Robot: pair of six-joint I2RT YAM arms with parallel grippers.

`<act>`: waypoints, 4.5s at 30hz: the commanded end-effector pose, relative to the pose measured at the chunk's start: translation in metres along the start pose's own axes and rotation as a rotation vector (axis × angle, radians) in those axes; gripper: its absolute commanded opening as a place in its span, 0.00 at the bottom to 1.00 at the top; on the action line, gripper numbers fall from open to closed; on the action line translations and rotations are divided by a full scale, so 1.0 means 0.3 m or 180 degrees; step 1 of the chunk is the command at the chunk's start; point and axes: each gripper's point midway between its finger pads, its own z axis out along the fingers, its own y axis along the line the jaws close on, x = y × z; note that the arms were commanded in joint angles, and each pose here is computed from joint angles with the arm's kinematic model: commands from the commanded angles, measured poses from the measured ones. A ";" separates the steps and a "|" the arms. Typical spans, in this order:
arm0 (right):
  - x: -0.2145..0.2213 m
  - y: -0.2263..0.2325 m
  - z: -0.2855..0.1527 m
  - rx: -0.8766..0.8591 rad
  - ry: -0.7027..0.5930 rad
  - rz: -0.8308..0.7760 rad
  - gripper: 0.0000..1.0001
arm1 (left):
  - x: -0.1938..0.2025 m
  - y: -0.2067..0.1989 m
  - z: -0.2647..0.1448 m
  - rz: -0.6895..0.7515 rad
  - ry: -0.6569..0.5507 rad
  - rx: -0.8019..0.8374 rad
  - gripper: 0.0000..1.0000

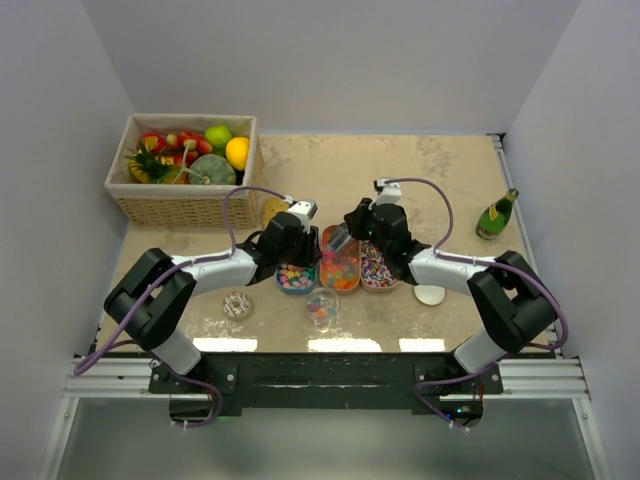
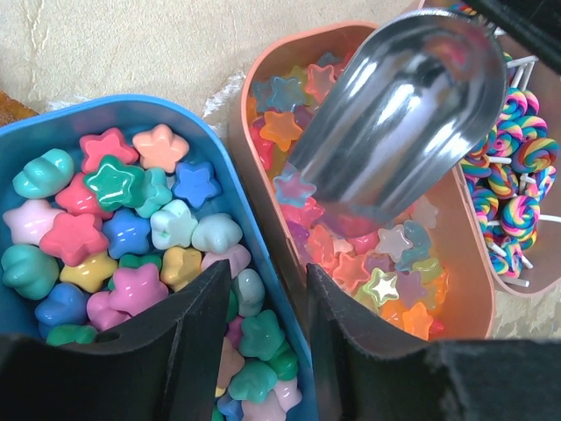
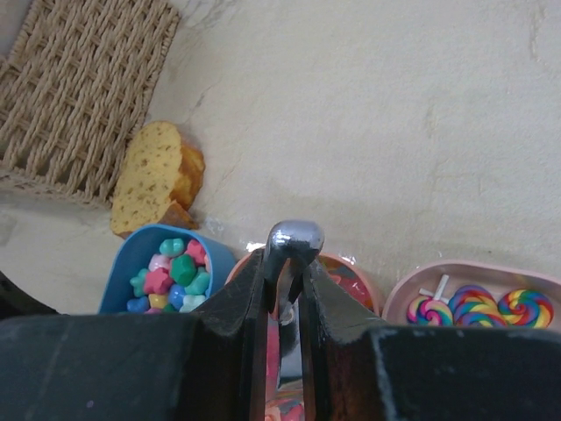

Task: Pack the candies
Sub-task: Scoop the fake candies from the storage box, then place the fake candies in the packing bottle.

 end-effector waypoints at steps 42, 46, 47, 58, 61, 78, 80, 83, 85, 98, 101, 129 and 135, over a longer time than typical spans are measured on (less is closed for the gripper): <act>0.150 -0.096 -0.087 -0.0069 0.0774 0.1406 0.00 | -0.157 -0.015 -0.089 -0.0054 -0.0438 -0.0132 0.43; 0.118 -0.094 -0.095 -0.0089 0.0697 0.1446 0.00 | -0.172 -0.012 -0.105 -0.0058 -0.0487 -0.0159 0.44; 0.111 -0.097 -0.096 -0.0075 0.0667 0.1456 0.00 | -0.176 -0.014 -0.108 -0.0057 -0.0498 -0.0160 0.45; 0.015 -0.125 -0.145 0.0005 0.0392 0.1425 0.00 | -0.185 0.005 -0.140 -0.0056 -0.0536 -0.0260 0.47; 0.007 -0.145 -0.153 0.0071 0.0326 0.1443 0.00 | -0.180 0.009 -0.148 -0.0034 -0.0531 -0.0275 0.48; -0.045 -0.144 -0.211 -0.0135 0.0244 0.1521 0.00 | -0.212 0.019 -0.161 -0.0046 -0.0611 -0.0362 0.49; -0.063 -0.117 -0.221 -0.0280 0.0214 0.1497 0.00 | -0.216 0.020 -0.165 -0.0048 -0.0621 -0.0373 0.50; -0.078 -0.069 -0.240 -0.0535 0.0232 0.1433 0.00 | -0.221 0.022 -0.168 -0.0049 -0.0633 -0.0389 0.50; -0.090 -0.040 -0.252 -0.0700 0.0243 0.1406 0.00 | -0.224 0.022 -0.170 -0.0048 -0.0644 -0.0401 0.50; -0.040 0.108 -0.343 -0.1501 0.0677 0.1254 0.00 | -0.247 0.037 -0.195 -0.0018 -0.0714 -0.0490 0.51; -0.007 0.120 -0.358 -0.1525 0.0783 0.1208 0.00 | -0.248 0.041 -0.196 -0.0021 -0.0716 -0.0510 0.51; -0.007 0.170 -0.360 -0.1240 0.0628 0.0393 0.00 | -0.237 0.060 -0.215 -0.0032 -0.0714 -0.0589 0.52; -0.041 0.176 -0.355 -0.1210 0.0538 0.0263 0.00 | -0.234 0.076 -0.235 -0.0052 -0.0744 -0.0655 0.52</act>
